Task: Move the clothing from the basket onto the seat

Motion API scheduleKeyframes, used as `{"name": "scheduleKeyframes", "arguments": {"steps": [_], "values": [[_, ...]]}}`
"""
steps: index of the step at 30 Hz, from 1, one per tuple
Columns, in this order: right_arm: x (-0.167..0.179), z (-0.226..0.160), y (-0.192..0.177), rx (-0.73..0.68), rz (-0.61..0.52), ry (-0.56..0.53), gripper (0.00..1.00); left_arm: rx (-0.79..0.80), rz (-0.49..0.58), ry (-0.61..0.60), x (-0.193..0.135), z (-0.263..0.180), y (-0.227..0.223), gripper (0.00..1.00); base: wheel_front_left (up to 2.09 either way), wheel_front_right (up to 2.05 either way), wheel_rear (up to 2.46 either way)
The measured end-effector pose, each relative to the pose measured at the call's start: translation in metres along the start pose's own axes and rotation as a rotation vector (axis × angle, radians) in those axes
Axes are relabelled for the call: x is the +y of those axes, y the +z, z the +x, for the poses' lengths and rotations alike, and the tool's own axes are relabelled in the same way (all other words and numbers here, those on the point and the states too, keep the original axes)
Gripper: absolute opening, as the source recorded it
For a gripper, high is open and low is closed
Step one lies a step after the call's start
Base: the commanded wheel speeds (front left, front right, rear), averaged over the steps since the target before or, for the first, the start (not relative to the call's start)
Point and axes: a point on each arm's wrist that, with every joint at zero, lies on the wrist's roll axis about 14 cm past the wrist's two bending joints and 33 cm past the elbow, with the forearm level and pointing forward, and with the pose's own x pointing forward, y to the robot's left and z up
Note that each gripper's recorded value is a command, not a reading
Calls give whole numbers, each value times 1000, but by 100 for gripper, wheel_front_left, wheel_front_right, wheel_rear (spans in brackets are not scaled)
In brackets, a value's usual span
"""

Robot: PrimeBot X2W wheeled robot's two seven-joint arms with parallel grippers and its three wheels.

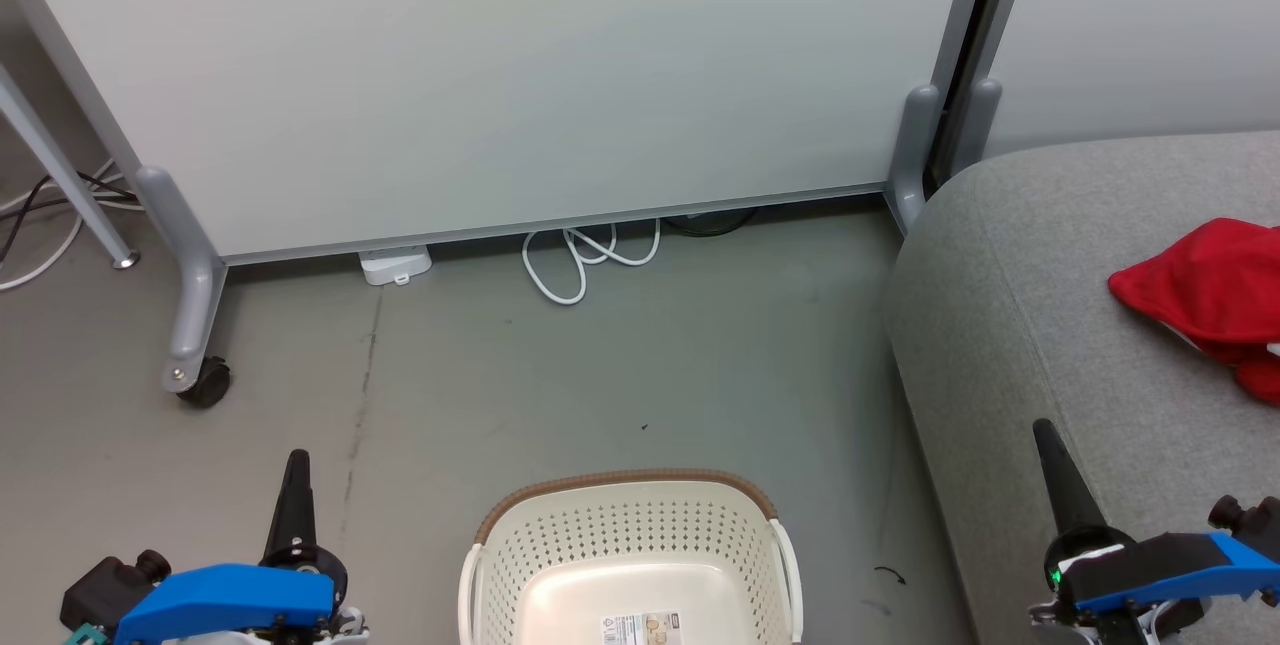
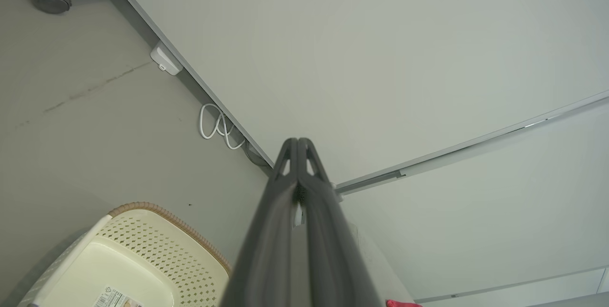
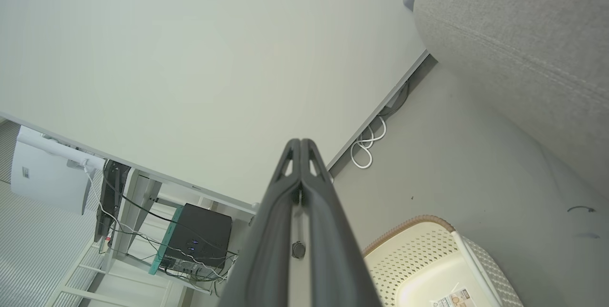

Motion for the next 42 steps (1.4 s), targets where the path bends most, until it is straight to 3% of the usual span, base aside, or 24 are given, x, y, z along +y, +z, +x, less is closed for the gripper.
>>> {"name": "scheduleKeyframes", "arguments": {"steps": [42], "values": [[11,8,13,-35,391,54,0,-12,-350,-83,-25,11,17,0,0,0,0]]}}
